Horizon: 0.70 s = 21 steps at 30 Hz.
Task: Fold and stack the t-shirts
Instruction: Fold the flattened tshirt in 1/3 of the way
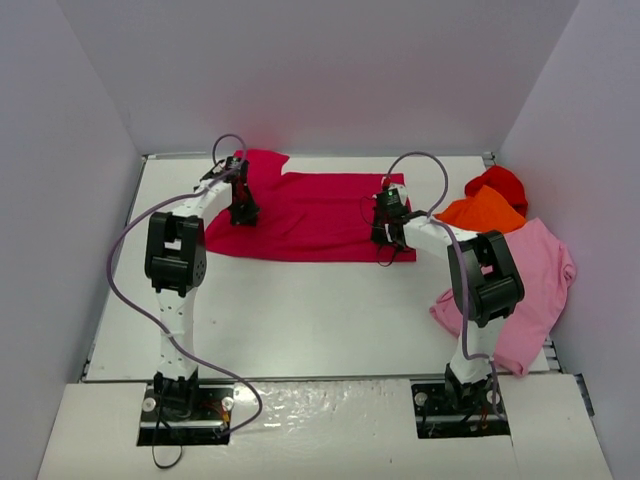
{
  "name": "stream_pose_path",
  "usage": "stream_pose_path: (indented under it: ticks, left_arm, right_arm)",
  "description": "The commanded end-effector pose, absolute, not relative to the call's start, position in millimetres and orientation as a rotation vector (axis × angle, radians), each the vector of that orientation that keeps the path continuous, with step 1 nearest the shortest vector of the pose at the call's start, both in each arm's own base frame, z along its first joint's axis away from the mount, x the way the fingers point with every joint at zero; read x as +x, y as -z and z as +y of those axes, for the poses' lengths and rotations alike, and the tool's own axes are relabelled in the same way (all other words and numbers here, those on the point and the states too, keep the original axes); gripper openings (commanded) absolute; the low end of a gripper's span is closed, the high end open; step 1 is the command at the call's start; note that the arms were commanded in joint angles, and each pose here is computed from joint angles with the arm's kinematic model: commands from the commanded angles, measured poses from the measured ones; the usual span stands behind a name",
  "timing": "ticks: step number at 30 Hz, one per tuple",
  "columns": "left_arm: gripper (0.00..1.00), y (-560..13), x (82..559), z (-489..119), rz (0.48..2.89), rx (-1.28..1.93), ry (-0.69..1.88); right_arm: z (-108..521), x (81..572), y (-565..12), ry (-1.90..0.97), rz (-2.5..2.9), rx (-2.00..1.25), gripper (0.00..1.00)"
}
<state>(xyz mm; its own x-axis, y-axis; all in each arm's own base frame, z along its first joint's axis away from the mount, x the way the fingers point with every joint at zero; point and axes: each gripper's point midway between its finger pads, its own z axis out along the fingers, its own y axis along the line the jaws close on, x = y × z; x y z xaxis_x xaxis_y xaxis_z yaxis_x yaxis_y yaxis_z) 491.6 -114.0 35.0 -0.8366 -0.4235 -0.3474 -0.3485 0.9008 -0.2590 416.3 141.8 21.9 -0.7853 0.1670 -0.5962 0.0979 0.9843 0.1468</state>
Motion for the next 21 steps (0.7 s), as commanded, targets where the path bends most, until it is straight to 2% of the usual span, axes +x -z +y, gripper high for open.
stream_pose_path:
  ticks: [1, 6, 15, 19, 21]
  left_arm:
    - [0.0, -57.3, 480.5, -55.6, 2.604, -0.736, 0.189]
    - [0.0, -59.6, 472.4, -26.0, 2.572, -0.828, 0.185]
    - [0.0, -73.9, 486.0, -36.0, 2.516, -0.756, 0.286]
    - [0.14, -118.5, 494.7, -48.4, 2.361, -0.679, 0.358]
    - [0.16, -140.8, 493.8, -53.1, 2.291, -0.658, 0.393]
  right_arm:
    - [95.4, 400.8, -23.9, 0.025, 2.476, 0.264, 0.0]
    - [75.8, 387.7, -21.4, 0.065, 2.478, 0.318, 0.0]
    - [79.1, 377.5, -18.6, 0.038, 2.517, 0.303, 0.0]
    - [89.5, 386.1, -43.6, -0.016, 2.442, 0.278, 0.0]
    - [97.4, 393.0, -59.0, -0.046, 2.387, 0.262, 0.0]
